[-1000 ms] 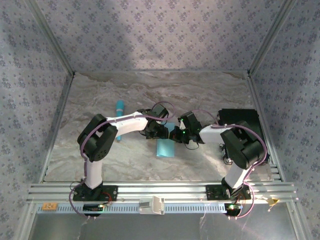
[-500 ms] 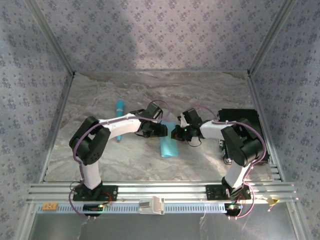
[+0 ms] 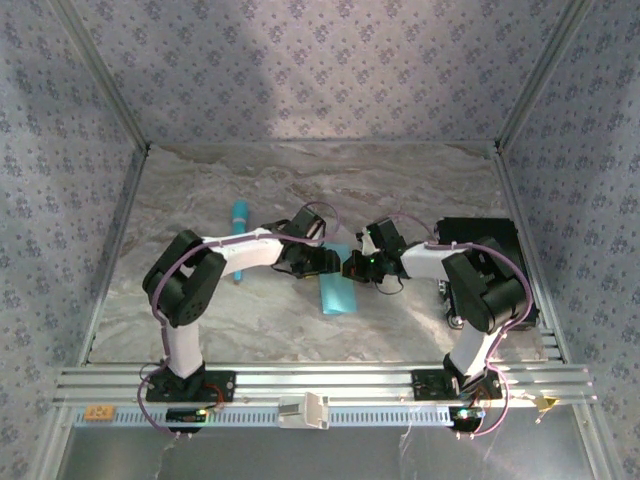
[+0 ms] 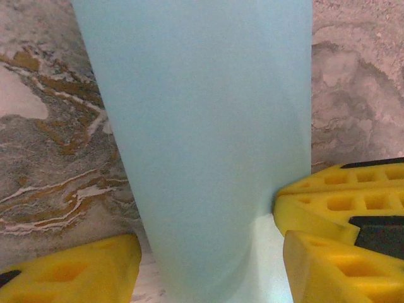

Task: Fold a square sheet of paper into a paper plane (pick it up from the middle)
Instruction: Hold the square sheet of paper at the center of the table.

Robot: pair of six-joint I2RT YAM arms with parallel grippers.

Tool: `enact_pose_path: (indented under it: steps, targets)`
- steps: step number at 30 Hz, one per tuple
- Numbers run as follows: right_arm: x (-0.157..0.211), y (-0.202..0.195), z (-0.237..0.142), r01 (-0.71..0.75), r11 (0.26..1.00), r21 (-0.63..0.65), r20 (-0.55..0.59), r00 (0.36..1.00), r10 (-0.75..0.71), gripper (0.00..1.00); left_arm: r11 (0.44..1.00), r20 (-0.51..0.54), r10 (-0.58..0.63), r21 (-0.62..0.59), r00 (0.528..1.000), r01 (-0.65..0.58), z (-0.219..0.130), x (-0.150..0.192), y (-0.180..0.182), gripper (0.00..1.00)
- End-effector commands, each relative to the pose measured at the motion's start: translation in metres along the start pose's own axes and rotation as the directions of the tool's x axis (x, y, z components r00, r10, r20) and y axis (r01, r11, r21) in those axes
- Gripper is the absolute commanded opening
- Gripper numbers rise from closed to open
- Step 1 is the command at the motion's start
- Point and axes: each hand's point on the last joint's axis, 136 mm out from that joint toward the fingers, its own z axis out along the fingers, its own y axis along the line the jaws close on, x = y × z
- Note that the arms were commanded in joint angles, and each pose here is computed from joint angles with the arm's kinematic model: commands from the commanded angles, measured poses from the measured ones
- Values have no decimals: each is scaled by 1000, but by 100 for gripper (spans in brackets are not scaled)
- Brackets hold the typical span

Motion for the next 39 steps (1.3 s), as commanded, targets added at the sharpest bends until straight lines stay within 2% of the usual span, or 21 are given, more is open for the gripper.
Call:
enact_pose_path:
  steps: [1,8,14,20,26,39]
  targets:
    - [25,-29,6,-78,993,88,-61,995,83,1,998,-69,-13,-67,998,8,16,16,15,60]
    - [7,0,0,-62,998,-7,-25,998,62,5,990,-95,15,-141,995,-29,23,20,25,54]
    - [-19,25,-32,-15,999,-48,56,998,18,9,985,-104,19,-169,994,-36,29,22,33,52]
    - [-25,7,-75,-38,999,35,161,986,32,10,983,-104,33,-175,994,-51,28,21,34,51]
    - [-17,-14,-101,-96,994,46,225,971,83,10,980,-98,34,-191,995,-52,29,19,36,51]
    - [-10,-26,-103,-133,991,29,225,967,123,11,970,-115,27,-235,993,-54,38,23,49,51]
